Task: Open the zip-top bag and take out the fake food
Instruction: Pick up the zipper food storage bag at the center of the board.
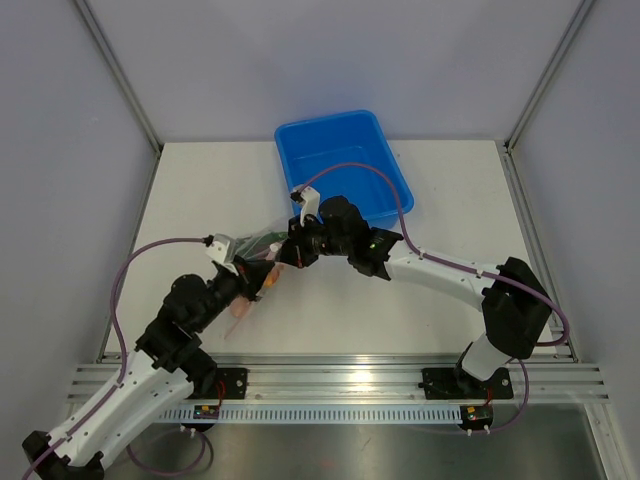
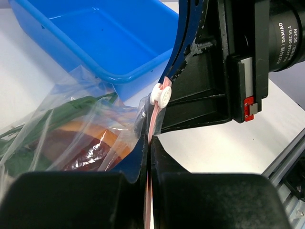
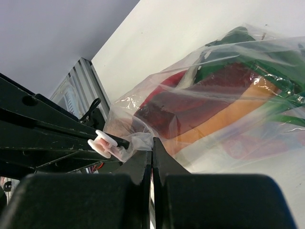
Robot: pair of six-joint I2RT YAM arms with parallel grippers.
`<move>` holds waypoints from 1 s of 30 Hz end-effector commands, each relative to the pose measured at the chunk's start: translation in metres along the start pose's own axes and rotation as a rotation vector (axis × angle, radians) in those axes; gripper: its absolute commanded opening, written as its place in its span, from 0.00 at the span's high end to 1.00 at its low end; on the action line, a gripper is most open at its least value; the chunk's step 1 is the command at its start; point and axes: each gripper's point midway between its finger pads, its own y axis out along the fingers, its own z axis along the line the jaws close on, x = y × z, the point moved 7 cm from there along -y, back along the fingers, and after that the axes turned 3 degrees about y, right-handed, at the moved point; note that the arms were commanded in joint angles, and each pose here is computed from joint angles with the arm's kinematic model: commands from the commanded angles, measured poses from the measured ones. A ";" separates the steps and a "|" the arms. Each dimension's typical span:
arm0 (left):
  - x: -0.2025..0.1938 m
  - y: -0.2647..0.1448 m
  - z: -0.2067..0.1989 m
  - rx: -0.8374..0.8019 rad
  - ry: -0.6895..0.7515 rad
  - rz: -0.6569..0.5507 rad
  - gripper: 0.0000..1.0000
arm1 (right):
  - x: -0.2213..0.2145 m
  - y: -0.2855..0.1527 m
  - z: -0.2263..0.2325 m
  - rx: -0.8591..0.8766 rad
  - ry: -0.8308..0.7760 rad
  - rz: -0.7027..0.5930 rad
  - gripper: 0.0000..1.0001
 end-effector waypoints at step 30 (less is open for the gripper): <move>0.023 -0.007 -0.013 -0.088 0.005 -0.086 1.00 | 0.011 -0.046 0.002 0.211 -0.631 -0.140 0.31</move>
